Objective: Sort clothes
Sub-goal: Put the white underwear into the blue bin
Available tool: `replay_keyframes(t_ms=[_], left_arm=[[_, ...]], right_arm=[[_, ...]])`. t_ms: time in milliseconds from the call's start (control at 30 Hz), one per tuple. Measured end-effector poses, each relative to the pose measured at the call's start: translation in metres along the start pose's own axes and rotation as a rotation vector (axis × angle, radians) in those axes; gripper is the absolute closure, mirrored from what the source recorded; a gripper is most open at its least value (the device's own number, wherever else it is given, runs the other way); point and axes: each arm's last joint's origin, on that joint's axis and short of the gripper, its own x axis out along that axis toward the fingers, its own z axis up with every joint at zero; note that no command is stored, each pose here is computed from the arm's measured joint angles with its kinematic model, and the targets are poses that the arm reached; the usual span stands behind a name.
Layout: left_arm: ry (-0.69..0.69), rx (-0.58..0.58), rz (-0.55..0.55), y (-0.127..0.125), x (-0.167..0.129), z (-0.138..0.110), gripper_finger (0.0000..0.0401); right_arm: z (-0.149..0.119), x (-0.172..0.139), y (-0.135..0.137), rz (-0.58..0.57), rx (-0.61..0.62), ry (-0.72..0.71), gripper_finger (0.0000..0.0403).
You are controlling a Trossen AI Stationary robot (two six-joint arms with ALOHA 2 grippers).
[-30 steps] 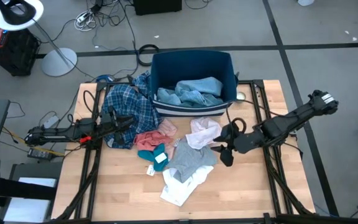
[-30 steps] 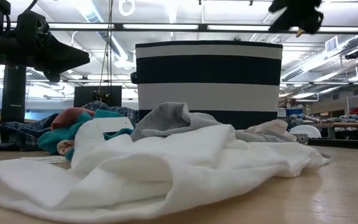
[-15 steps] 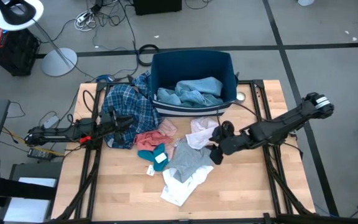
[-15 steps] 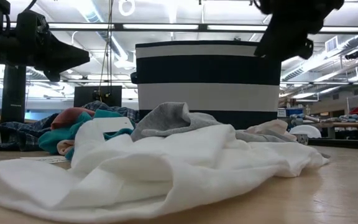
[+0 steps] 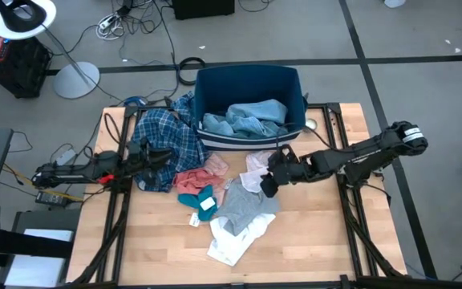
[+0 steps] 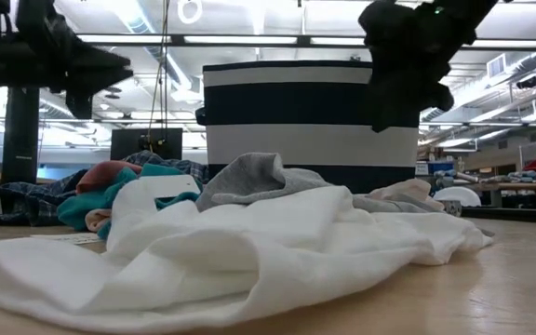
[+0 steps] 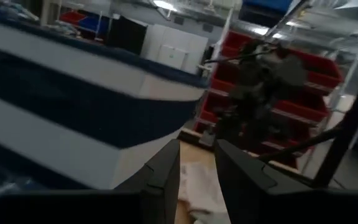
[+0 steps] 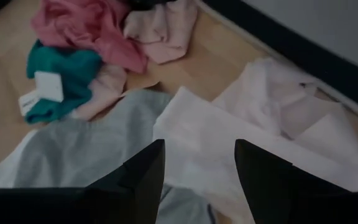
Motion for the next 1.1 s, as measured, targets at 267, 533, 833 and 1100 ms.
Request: replay_keyframes(t_ms=[267,533,833,1100], left_arm=[[0.264,-0.022,0.008,-0.007,-0.009,0.025,0.0293],[0.351,-0.111,-0.036,-0.024,-0.001,0.066,0.0293],[0.409,-0.095,-0.039,-0.049,0.022,0.090,0.0293],[0.378,-0.111,-0.022,-0.077,0.032,0.082,0.0293]], right_arm=[[0.008,0.005,-0.008,-0.009,-0.049,0.017,0.0209],[0.013,0.011,-0.028,-0.050,-0.043,0.150,0.0209],[0.016,0.028,-0.036,-0.068,-0.008,0.219,0.0213],[0.001,0.058,-0.033,-0.093,-0.008,0.338,0.0215]])
